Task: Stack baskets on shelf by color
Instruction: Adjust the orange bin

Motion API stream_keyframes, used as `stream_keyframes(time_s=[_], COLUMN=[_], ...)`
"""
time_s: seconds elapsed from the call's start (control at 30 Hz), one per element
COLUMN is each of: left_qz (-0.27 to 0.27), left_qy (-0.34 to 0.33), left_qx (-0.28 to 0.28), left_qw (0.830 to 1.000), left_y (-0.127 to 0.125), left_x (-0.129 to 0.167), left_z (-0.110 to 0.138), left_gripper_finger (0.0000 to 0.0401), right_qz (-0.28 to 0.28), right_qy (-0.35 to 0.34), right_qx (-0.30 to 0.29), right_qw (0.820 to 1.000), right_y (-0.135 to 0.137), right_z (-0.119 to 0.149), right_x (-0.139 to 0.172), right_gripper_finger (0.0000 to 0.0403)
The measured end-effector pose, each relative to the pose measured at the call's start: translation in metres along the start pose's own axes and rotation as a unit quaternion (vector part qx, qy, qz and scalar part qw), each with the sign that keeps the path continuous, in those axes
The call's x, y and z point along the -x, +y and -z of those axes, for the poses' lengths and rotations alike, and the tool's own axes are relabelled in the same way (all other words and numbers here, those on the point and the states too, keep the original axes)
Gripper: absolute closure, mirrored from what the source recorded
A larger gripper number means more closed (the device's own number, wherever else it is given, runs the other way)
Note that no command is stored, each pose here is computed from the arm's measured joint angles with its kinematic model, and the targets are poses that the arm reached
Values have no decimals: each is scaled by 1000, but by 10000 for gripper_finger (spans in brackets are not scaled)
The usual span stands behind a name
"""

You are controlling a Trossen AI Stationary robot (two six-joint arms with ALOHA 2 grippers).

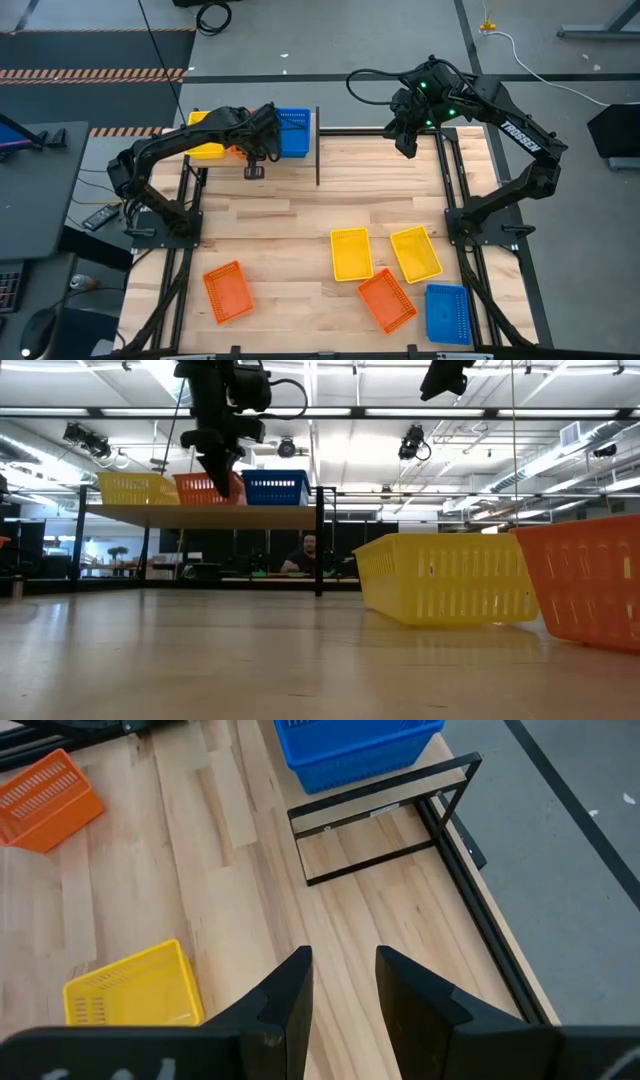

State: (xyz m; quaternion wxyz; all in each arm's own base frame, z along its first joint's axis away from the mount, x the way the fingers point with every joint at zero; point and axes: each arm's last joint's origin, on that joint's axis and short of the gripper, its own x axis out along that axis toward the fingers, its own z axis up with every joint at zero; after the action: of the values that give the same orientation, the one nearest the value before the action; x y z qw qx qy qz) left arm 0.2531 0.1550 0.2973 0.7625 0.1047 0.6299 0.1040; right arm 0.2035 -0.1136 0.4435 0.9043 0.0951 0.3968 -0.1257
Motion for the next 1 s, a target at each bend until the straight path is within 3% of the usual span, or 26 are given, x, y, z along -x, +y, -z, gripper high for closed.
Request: stream_keyframes(time_s=[0.47, 1.0], left_qz=[4, -31], left_qy=[4, -12], left_qx=[22, 32], left_qw=[1000, 999], left_y=[-2, 7], left_x=[0, 28], left_z=[0, -7], left_gripper_finger=[386, 323], right_qz=[0, 0], right_qy=[0, 0], right_qx=[0, 0], right_qw=[1000, 1000], right_y=[0, 0], right_z=[0, 0], right_x=[0, 0], right_gripper_finger=[284, 284])
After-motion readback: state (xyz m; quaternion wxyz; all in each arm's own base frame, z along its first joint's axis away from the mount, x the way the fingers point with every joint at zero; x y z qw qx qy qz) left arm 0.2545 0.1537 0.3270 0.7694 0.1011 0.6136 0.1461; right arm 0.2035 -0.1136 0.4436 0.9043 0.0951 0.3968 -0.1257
